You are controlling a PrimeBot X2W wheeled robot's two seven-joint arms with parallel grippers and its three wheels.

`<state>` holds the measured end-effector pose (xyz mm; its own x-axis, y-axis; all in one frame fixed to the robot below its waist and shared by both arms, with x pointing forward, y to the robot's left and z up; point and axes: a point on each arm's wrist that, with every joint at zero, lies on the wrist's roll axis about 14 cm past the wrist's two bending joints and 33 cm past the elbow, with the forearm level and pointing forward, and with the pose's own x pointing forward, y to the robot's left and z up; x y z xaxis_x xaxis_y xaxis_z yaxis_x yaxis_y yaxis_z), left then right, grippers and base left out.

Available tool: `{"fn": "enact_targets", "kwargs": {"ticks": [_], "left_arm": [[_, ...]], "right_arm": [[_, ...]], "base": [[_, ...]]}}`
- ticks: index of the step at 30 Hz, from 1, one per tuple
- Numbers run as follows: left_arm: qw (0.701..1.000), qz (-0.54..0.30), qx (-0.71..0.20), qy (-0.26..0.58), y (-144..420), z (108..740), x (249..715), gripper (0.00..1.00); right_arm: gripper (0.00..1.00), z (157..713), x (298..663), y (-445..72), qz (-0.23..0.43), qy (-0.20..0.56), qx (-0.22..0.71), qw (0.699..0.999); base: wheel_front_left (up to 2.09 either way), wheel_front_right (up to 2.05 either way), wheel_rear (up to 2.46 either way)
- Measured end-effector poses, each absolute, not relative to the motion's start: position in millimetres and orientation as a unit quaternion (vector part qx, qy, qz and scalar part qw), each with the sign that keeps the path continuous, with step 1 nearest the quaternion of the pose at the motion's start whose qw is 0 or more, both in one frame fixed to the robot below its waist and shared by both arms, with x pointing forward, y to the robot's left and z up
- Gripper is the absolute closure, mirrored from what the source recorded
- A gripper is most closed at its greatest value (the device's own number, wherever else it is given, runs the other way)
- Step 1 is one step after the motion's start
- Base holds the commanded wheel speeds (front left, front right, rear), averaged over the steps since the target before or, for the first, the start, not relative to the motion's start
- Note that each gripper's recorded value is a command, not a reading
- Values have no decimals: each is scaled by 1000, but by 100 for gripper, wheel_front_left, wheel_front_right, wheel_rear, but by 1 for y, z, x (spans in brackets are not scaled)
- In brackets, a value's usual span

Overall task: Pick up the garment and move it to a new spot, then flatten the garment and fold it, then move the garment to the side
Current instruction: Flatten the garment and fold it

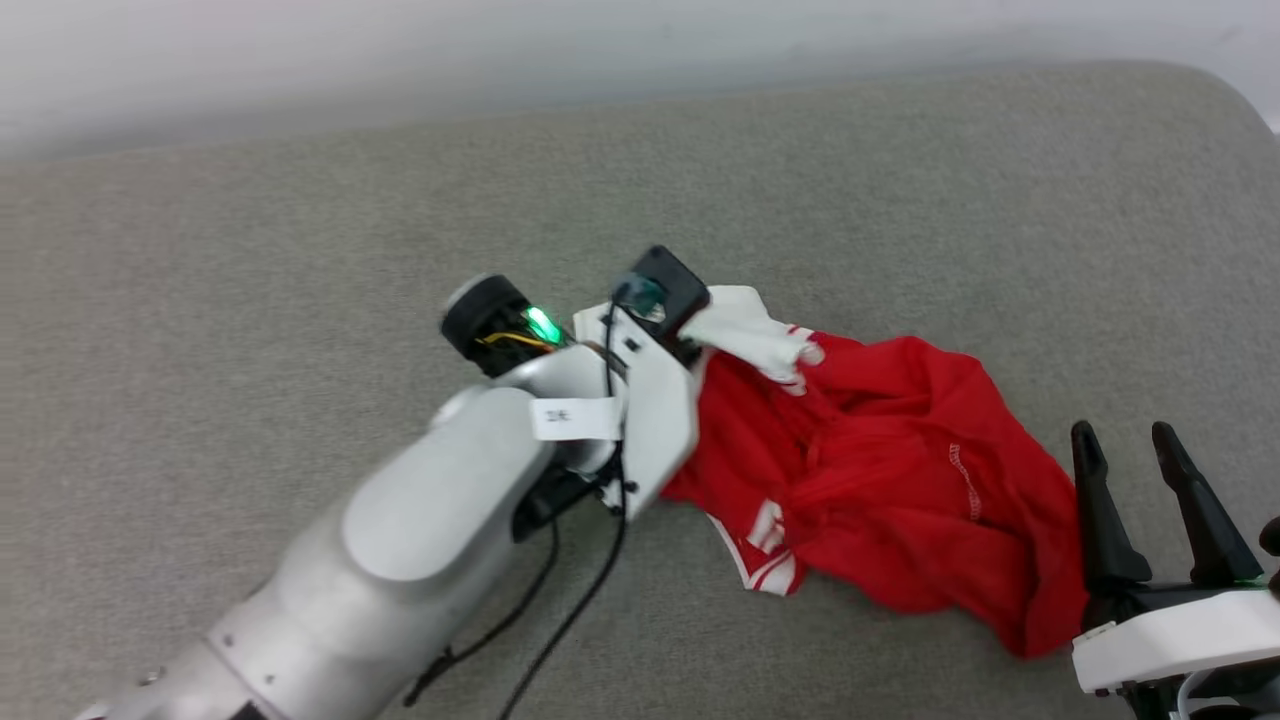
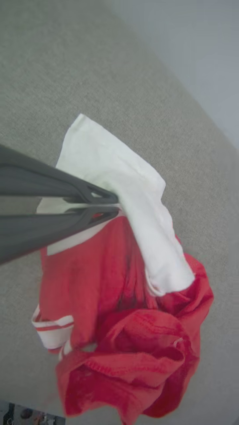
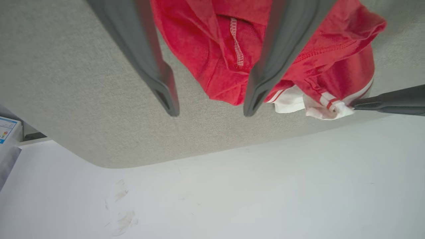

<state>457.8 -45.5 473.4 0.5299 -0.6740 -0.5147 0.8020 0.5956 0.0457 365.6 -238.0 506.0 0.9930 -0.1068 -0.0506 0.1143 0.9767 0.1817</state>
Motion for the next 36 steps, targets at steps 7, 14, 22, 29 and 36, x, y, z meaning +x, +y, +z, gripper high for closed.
{"fn": "enact_targets", "kwargs": {"ticks": [7,14,22,29,36], "left_arm": [[912,-349,121,179,21,505,458,100],[955,-196,35,220,120,489,420,100],[931,-97,-78,344,157,409,332,100],[908,-63,-149,387,150,370,292,100],[941,-59,-150,298,146,391,315,0]], "right_arm": [[0,514,368,-230,-39,13,95,995],[0,519,369,-219,-20,9,97,995],[0,523,372,-207,-1,11,99,995],[0,530,368,-205,4,6,98,995],[0,531,360,-207,2,11,96,995]], "base": [[0,0,0],[0,0,0],[0,0,0],[0,0,0],[0,0,0]]}}
